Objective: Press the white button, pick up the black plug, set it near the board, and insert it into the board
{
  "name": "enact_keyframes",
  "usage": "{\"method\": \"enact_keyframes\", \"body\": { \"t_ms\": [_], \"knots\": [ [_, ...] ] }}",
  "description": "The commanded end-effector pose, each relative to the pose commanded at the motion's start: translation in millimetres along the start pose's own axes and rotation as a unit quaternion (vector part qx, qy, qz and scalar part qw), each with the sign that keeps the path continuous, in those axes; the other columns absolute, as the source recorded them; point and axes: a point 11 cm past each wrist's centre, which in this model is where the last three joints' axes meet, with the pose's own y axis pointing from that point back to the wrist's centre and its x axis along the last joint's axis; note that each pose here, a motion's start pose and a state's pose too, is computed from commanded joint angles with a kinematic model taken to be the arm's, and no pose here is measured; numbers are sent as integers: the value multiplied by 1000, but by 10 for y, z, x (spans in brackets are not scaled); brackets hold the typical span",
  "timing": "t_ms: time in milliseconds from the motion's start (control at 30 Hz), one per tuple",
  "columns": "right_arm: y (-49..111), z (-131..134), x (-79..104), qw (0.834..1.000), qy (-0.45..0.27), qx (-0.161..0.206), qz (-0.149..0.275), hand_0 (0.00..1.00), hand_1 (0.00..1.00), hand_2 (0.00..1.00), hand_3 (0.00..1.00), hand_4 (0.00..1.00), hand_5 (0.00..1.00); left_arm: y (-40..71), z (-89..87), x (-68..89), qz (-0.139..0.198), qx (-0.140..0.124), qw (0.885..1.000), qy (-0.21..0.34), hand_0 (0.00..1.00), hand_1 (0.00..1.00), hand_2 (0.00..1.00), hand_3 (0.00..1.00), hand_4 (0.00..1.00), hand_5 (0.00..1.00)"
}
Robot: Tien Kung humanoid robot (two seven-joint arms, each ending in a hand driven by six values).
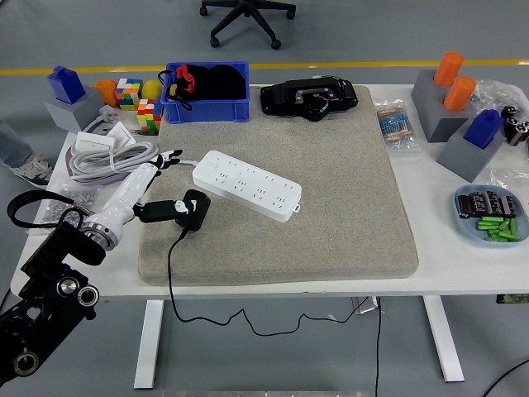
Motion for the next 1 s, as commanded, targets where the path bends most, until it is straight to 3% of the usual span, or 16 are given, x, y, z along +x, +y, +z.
{"method": "enact_keyframes", "body": {
  "t_ms": [100,133,300,333,500,533,733,1000],
  "knots": [
    [0,-4,-2,1000,1,0,0,633,573,605,542,651,327,-29,30,-23,-4,-2,1000,-2,884,926,940,956,998,471],
    [0,-6,-3,1000,2,1,0,633,573,605,540,651,326,-51,50,-31,-6,-3,1000,-2,770,780,769,907,886,80],
    [0,-16,2,1000,6,1,0,633,573,605,540,651,326,-190,219,17,-2,-23,1000,-17,770,780,769,907,886,80],
    [0,-16,7,1000,6,1,1,633,572,605,540,650,326,-229,263,34,-1,-28,999,-25,298,337,391,846,345,2],
    [-1,-32,18,1000,7,1,2,633,572,605,540,650,326,-406,431,109,-7,-43,996,-78,298,337,391,846,345,2],
    [0,-38,20,1000,7,2,2,633,572,603,541,648,325,-441,461,118,-10,-46,995,-91,73,43,154,769,2,2],
    [-1,-29,31,1000,8,1,3,633,573,602,541,647,324,-595,541,114,-30,-48,988,-145,49,12,126,739,2,2],
    [-3,15,56,1000,10,-3,5,633,573,603,542,647,324,-786,589,35,-67,-26,970,-234,52,13,119,719,2,2]
  ]
}}
